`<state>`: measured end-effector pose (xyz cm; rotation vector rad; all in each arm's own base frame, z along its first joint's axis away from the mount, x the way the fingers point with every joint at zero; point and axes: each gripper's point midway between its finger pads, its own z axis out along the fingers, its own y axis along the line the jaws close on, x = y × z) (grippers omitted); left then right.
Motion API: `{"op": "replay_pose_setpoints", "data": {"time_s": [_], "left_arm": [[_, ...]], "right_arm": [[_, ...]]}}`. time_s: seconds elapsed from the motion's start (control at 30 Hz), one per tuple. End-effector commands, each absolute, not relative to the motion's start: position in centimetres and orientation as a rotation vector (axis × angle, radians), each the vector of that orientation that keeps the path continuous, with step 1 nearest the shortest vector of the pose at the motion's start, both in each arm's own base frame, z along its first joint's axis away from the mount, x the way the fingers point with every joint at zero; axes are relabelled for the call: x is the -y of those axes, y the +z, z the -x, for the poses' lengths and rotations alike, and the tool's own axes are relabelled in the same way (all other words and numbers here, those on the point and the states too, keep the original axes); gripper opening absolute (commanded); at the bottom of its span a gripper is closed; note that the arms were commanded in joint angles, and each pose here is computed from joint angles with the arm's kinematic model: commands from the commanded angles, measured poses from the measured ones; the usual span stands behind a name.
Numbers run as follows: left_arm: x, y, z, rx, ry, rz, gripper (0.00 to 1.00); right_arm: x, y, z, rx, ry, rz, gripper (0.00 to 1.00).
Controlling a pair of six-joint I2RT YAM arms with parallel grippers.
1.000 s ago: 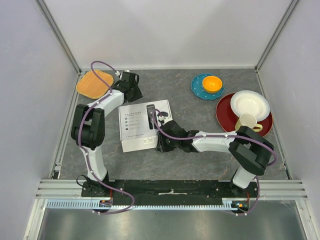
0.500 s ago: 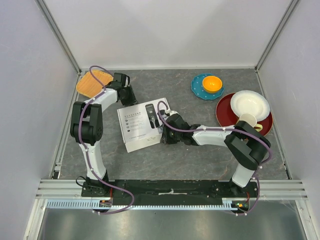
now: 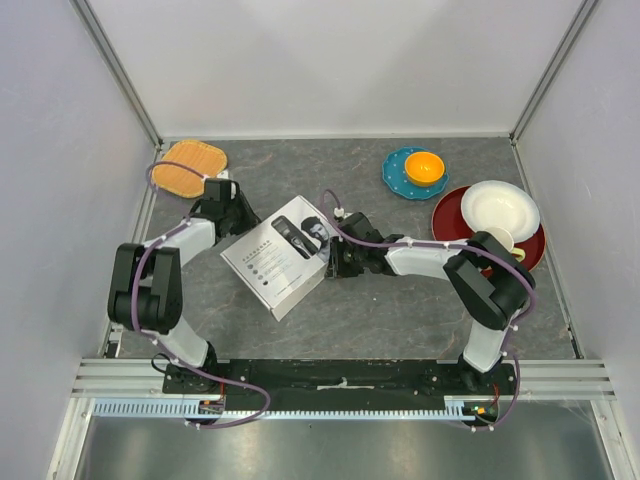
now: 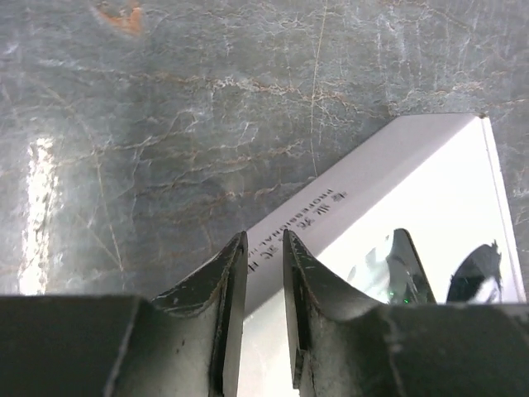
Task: Sort the hair-cutting tools
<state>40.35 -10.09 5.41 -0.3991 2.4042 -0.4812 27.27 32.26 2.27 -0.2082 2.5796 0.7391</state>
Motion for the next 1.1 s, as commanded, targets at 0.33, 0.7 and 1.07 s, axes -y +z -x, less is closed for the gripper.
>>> {"op": "replay_pose_setpoints", "data": {"time_s": [0.33,0.7,1.07], "left_arm": [[15.0,5.3,-28.0,-2.536,-0.741,0.355,0.27],[14.1,4.5,-27.9,-2.550,-0.670,0.379,0.26],[13.9,3.9,-28.3,-2.572,-0.635,0.394,0.26]], "right_arm": [[-30.5,7.2,-36.0,-2.342,0.864,-0.097,0.35],[-22.8,7.8,-40.4,-2.280,0.713,-0.321,0.33],[-26.3,5.9,-44.4,-2.264,0.891,-0.202,0.30]]}}
